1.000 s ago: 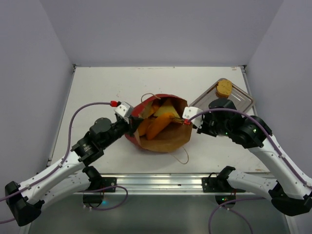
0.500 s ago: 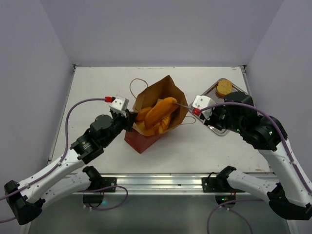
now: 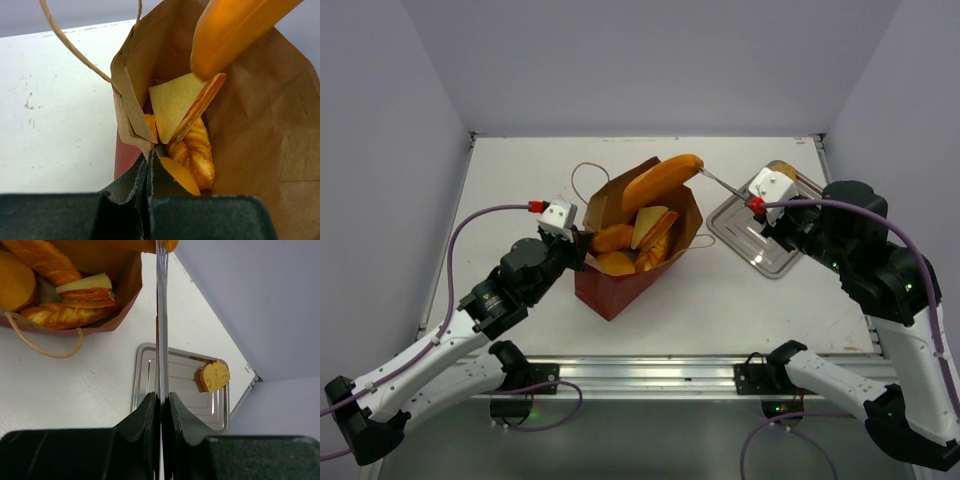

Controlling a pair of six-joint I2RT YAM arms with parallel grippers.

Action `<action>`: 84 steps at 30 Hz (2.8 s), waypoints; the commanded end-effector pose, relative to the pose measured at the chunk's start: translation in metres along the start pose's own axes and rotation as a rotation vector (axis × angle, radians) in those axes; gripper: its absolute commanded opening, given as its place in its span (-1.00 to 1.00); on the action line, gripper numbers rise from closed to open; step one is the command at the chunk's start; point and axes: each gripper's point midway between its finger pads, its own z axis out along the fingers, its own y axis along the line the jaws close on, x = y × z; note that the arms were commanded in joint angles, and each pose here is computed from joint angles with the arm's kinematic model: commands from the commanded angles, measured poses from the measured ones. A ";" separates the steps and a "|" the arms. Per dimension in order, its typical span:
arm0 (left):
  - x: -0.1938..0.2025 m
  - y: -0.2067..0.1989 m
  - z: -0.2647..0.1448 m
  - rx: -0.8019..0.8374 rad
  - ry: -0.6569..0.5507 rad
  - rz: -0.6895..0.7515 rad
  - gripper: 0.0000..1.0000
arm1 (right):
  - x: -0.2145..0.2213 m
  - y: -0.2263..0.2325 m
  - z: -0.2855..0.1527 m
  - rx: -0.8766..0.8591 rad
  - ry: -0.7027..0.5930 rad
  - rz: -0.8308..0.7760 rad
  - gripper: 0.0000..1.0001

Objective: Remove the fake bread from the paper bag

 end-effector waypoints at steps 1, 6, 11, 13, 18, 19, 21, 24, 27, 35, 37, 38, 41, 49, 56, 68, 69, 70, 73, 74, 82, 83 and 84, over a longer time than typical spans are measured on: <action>-0.021 0.007 -0.005 -0.047 -0.058 -0.025 -1.00 | -0.038 -0.028 -0.026 0.116 -0.159 0.054 -1.00; -0.019 0.010 -0.007 -0.060 -0.048 -0.020 -1.00 | -0.036 -0.043 -0.036 0.199 -0.157 0.088 -1.00; -0.018 0.010 -0.009 -0.056 -0.048 -0.018 -1.00 | -0.029 -0.066 -0.043 0.331 -0.144 0.153 -1.00; -0.017 0.010 -0.010 -0.055 -0.046 -0.013 -1.00 | -0.022 -0.074 -0.043 0.386 -0.130 0.170 -1.00; -0.016 0.011 -0.015 -0.046 -0.043 0.003 -1.00 | -0.005 -0.086 -0.042 0.478 -0.084 0.201 -1.00; -0.015 0.011 -0.015 -0.044 -0.040 0.009 -1.00 | 0.000 -0.088 -0.041 0.495 -0.071 0.204 -1.00; -0.014 0.012 -0.018 -0.042 -0.039 0.013 -1.00 | 0.008 -0.090 -0.036 0.515 -0.047 0.212 -1.00; -0.015 0.013 -0.022 -0.041 -0.045 0.017 -1.00 | 0.018 -0.090 -0.030 0.522 -0.022 0.212 -1.00; -0.017 0.015 -0.026 -0.037 -0.059 0.020 -1.00 | 0.039 -0.085 -0.017 0.520 0.034 0.214 -1.00; -0.017 0.014 -0.036 -0.006 -0.083 0.038 -1.00 | 0.091 -0.066 0.000 0.506 0.147 0.243 -1.00; -0.015 0.015 -0.037 -0.005 -0.086 0.043 -1.00 | 0.108 -0.059 0.005 0.497 0.187 0.261 -1.00; -0.015 0.015 -0.038 -0.003 -0.085 0.045 -1.00 | 0.113 -0.057 0.007 0.492 0.197 0.267 -1.00; -0.014 0.015 -0.041 0.004 -0.088 0.048 -1.00 | 0.132 -0.048 0.015 0.467 0.236 0.298 -1.00; -0.008 0.015 -0.046 0.020 -0.091 0.045 -1.00 | 0.173 -0.032 0.036 0.372 0.310 0.425 -1.00; -0.006 0.014 -0.046 0.031 -0.091 0.047 -1.00 | 0.200 -0.037 0.045 0.308 0.338 0.556 -1.00; -0.001 0.014 -0.046 0.038 -0.085 0.055 -1.00 | 0.217 -0.029 0.046 0.239 0.376 0.601 -1.00; -0.002 0.014 -0.046 0.039 -0.089 0.053 -1.00 | 0.218 -0.028 0.046 0.233 0.380 0.602 -1.00; -0.002 0.014 -0.046 0.040 -0.089 0.053 -1.00 | 0.220 -0.027 0.046 0.230 0.384 0.602 -1.00; -0.003 0.014 -0.046 0.042 -0.090 0.055 -1.00 | 0.226 -0.025 0.047 0.224 0.406 0.605 -1.00; -0.003 0.014 -0.046 0.042 -0.090 0.055 -1.00 | 0.229 -0.024 0.046 0.224 0.412 0.605 -1.00; -0.001 0.014 -0.047 0.041 -0.088 0.060 -1.00 | 0.254 -0.022 0.044 0.227 0.470 0.640 -1.00; -0.002 0.014 -0.047 0.041 -0.089 0.060 -1.00 | 0.257 -0.024 0.043 0.228 0.473 0.644 -1.00; -0.002 0.014 -0.047 0.041 -0.089 0.061 -1.00 | 0.261 -0.023 0.045 0.217 0.482 0.654 -1.00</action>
